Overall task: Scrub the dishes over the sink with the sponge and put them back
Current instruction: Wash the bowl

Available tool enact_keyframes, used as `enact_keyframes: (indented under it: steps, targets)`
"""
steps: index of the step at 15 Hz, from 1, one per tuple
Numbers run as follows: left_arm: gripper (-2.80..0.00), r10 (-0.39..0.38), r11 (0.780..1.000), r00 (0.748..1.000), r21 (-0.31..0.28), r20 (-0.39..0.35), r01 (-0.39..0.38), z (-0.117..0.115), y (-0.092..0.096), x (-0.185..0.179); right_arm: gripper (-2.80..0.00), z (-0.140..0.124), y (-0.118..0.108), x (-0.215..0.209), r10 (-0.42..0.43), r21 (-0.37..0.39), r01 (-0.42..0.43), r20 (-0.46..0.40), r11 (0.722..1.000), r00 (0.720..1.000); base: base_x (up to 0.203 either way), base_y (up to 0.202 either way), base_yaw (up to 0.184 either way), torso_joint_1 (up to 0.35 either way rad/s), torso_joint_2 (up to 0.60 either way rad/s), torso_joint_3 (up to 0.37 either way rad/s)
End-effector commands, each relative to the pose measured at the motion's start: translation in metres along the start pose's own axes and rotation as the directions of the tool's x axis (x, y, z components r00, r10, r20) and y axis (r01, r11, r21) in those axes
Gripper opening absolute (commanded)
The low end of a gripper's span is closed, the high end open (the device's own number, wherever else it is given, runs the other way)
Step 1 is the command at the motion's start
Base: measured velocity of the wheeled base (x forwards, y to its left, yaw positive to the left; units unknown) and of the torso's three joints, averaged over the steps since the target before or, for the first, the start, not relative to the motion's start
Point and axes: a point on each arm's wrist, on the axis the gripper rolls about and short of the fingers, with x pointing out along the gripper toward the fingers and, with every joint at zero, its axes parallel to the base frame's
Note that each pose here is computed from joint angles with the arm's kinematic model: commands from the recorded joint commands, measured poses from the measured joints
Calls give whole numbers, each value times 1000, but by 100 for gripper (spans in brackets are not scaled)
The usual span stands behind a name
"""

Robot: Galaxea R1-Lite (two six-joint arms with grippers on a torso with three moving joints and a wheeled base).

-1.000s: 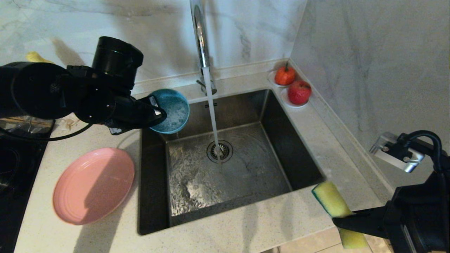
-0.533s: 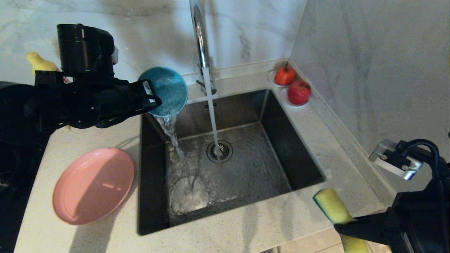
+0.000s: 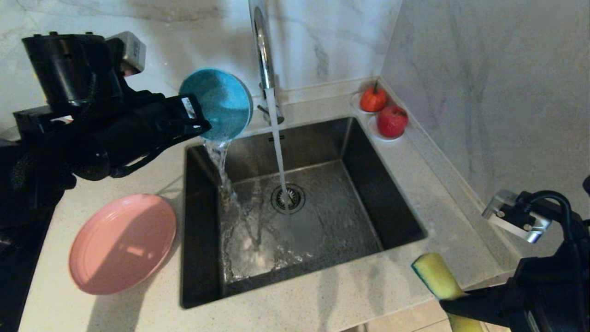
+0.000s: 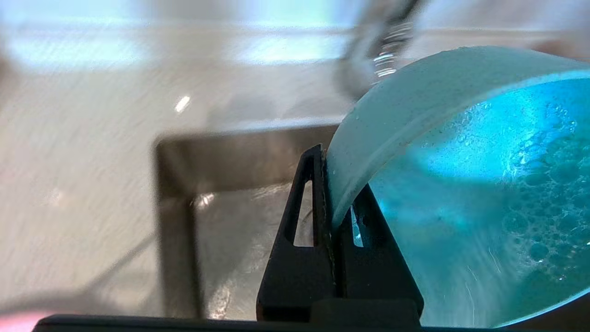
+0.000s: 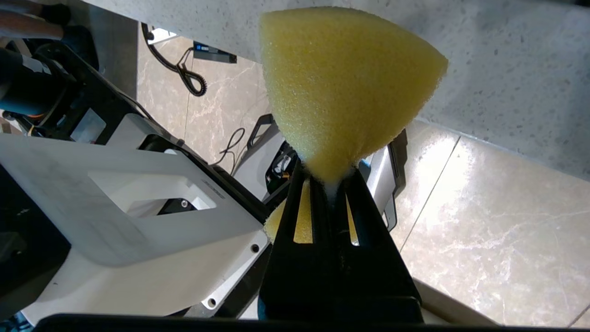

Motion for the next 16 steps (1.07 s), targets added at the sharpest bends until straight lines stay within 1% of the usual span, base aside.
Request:
enact_keyframes:
  steps: [1, 5, 7, 9, 12, 13, 14, 16]
  targets:
    - [-280, -35, 999, 998, 24, 57, 34, 6, 1, -11, -280, -3, -1, 1, -2, 2, 2, -10, 1000, 1000, 0, 0, 0, 0, 0, 0]
    - [-280, -55, 997, 984, 61, 170, 45, 17, 0, -12, -280, -7, -2, 2, -4, 3, 4, -23, 1000, 1000, 0, 0, 0, 0, 0, 0]
    - [-280, -61, 996, 976, 73, 211, 47, 18, -1, -12, -280, -7, -2, 2, -4, 3, 4, -23, 1000, 1000, 0, 0, 0, 0, 0, 0]
    - [-280, -86, 994, 964, 87, 253, 66, 19, -1, -15, -280, -7, -2, 3, -2, 3, 2, -28, 1000, 1000, 0, 0, 0, 0, 0, 0]
    - [-280, -154, 985, 930, 123, 334, 119, 17, 1, -27, -280, -8, -2, 6, -2, 4, 2, -41, 1000, 999, 0, 0, 0, 0, 0, 0]
    - [-280, -173, 981, 907, 150, 383, 124, 16, 2, -30, -280, -8, -2, 4, 2, 3, -2, -34, 1000, 999, 0, 0, 0, 0, 0, 0]
    - [-280, -181, 975, 895, 191, 407, 110, 15, 1, -30, -280, -9, -2, 4, 2, 4, -2, -34, 1000, 999, 0, 0, 0, 0, 0, 0]
    - [-280, -188, 973, 888, 200, 419, 111, 17, 2, -32, -280, -9, -2, 4, 2, 4, -2, -37, 1000, 999, 0, 0, 0, 0, 0, 0]
